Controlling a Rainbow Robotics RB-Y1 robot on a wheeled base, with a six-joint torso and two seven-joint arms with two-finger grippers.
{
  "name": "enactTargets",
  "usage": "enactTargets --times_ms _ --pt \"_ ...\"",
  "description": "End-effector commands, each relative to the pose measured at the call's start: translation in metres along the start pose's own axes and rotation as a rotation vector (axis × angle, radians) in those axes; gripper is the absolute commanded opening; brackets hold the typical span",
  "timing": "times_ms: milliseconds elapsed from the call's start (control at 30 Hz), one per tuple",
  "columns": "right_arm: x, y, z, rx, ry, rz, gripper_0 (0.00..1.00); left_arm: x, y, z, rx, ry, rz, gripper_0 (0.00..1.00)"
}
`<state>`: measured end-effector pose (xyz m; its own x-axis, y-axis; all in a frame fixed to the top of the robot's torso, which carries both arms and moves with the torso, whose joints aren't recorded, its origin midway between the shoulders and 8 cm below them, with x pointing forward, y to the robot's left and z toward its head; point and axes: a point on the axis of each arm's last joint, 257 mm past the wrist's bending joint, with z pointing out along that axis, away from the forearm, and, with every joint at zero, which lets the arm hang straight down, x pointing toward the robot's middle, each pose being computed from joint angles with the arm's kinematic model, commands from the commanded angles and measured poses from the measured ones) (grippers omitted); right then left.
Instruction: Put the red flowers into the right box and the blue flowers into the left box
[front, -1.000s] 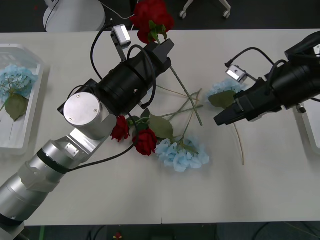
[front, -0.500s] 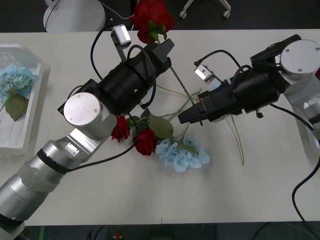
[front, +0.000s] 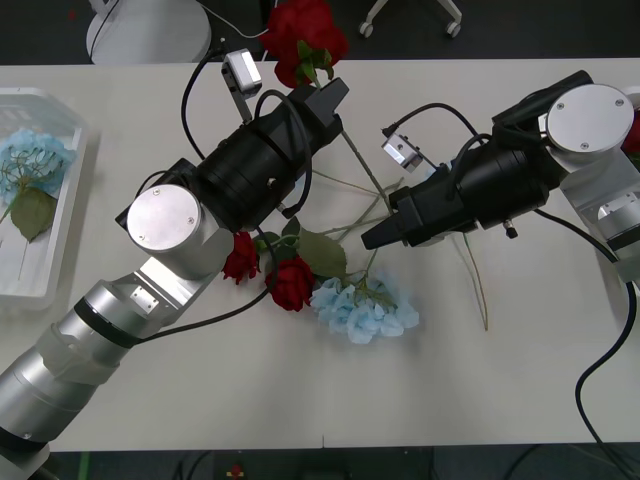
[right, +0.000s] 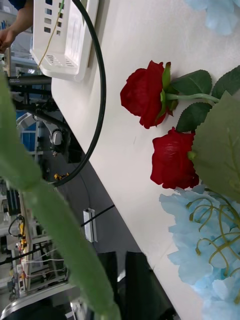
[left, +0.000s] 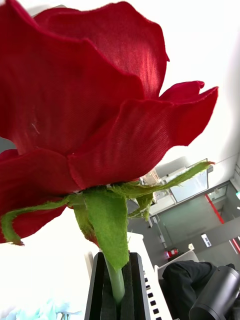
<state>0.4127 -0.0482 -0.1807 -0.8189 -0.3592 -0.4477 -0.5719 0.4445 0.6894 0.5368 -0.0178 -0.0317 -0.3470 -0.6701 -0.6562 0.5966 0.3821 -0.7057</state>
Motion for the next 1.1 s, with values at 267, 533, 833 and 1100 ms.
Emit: enactTargets --times_ms 267,533,833,1100 --pt "-0.023 0.019 -0.014 0.008 -0.028 -0.034 0.0 -0.006 -0.041 0.014 0.078 -0.016 0.012 1.0" --pt "-0.028 0.014 -0.027 0.032 -0.045 -0.031 0.0 -0.018 -0.03 0.004 0.06 -0.009 0.044 1.0" --pt "-0.053 -0.055 -0.114 0.257 -0.204 0.048 0.0 -0.065 -0.002 -0.037 0.061 0.079 0.038 1.0" --pt "-0.043 -0.187 -0.272 0.766 -0.34 0.126 0.0 -0.093 0.042 -0.086 0.056 0.223 0.033 1.0"
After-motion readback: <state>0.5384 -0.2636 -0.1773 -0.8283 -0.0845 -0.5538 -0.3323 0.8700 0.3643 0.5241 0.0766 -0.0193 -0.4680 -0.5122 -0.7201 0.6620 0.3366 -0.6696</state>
